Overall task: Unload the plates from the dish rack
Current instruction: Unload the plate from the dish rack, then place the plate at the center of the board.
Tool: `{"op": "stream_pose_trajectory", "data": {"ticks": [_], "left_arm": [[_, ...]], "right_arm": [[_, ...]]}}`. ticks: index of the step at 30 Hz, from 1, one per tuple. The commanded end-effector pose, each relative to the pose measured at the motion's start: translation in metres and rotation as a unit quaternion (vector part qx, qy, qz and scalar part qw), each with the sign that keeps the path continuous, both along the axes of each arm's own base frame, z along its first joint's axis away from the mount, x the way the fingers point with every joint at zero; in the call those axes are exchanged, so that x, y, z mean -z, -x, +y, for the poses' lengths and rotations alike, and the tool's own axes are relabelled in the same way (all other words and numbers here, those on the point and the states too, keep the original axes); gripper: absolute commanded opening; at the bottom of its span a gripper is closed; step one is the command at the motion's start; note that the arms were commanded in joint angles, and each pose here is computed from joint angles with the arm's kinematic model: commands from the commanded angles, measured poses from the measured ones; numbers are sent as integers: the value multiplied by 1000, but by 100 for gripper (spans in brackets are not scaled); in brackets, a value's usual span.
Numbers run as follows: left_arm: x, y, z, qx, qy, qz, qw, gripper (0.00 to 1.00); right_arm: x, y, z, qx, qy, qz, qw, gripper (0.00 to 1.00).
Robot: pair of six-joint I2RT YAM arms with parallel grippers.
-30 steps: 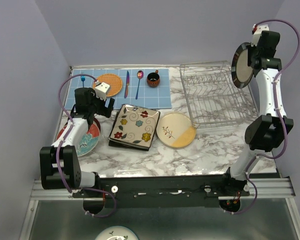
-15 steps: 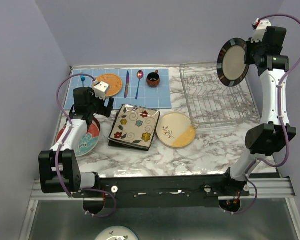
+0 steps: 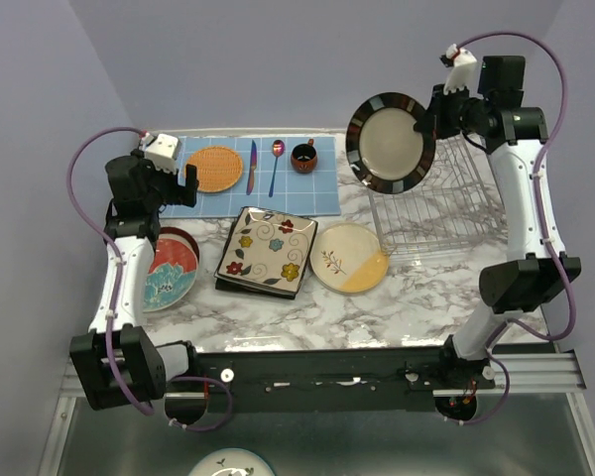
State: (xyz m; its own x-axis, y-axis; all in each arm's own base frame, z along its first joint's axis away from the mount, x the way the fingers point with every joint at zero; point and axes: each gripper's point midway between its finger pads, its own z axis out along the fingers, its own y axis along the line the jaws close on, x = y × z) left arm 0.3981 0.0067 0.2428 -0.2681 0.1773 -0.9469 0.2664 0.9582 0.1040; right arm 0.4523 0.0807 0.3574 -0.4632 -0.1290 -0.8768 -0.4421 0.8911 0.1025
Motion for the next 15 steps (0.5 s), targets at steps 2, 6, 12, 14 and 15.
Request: {"op": "stream_pose_trajectory", "data": {"ticks": [2, 6, 12, 14, 15], "left_arm": [[-55, 24, 8, -2, 12, -39, 999, 99], [-65, 40, 15, -13, 4, -46, 999, 99], [-77, 54, 24, -36, 8, -60, 997, 99], [-82, 58, 27, -44, 11, -68, 997, 99], [-82, 59, 28, -46, 12, -67, 997, 99]], "right_arm": [[-17, 28, 79, -133, -62, 1, 989, 1], [-2, 39, 118, -195, -80, 40, 977, 1], [22, 47, 176, -272, -103, 93, 952, 1], [27, 50, 196, -290, -98, 95, 947, 1], [40, 45, 204, -294, -96, 108, 945, 1]]}}
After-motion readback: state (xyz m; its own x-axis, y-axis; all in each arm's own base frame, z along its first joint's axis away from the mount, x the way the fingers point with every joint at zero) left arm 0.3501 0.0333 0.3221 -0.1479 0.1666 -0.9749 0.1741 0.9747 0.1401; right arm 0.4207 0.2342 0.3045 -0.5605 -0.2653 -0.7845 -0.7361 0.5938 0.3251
